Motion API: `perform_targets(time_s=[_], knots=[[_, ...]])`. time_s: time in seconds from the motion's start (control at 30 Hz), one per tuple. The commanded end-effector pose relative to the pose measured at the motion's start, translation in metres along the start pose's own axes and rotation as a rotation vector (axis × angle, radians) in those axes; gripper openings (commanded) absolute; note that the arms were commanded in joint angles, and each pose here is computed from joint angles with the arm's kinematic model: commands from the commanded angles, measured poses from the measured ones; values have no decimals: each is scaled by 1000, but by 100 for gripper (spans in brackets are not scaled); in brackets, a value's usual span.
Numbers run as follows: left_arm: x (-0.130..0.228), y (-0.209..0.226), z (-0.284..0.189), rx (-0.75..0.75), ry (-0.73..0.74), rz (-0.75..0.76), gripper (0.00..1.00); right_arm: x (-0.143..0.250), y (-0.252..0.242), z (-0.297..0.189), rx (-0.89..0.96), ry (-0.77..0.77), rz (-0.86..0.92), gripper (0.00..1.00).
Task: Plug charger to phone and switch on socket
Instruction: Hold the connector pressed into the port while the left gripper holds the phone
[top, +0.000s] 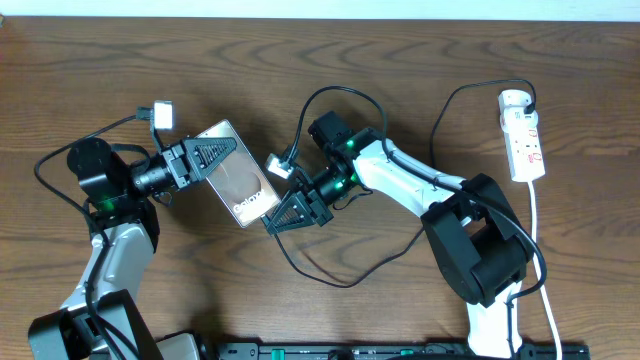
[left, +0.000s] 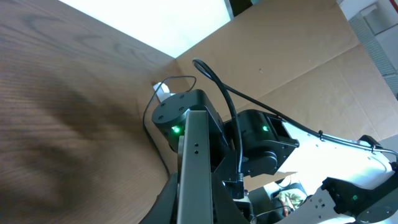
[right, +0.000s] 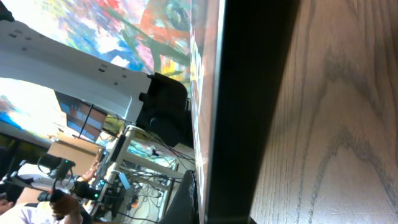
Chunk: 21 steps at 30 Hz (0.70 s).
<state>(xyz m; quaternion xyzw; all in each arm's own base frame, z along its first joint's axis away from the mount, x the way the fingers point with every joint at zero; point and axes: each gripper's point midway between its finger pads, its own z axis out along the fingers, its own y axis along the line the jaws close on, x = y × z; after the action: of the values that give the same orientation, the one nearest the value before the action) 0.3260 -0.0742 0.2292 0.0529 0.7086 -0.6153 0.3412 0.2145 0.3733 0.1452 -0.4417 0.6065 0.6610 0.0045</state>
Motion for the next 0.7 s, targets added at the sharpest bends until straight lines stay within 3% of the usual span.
perform_targets(time_s=[0.0, 0.67], knots=[[16, -7, 4, 50, 67, 0, 7, -13, 9, -6, -67, -53, -25, 1], [16, -7, 4, 50, 67, 0, 8, -13, 9, -6, -67, -53, -25, 5]])
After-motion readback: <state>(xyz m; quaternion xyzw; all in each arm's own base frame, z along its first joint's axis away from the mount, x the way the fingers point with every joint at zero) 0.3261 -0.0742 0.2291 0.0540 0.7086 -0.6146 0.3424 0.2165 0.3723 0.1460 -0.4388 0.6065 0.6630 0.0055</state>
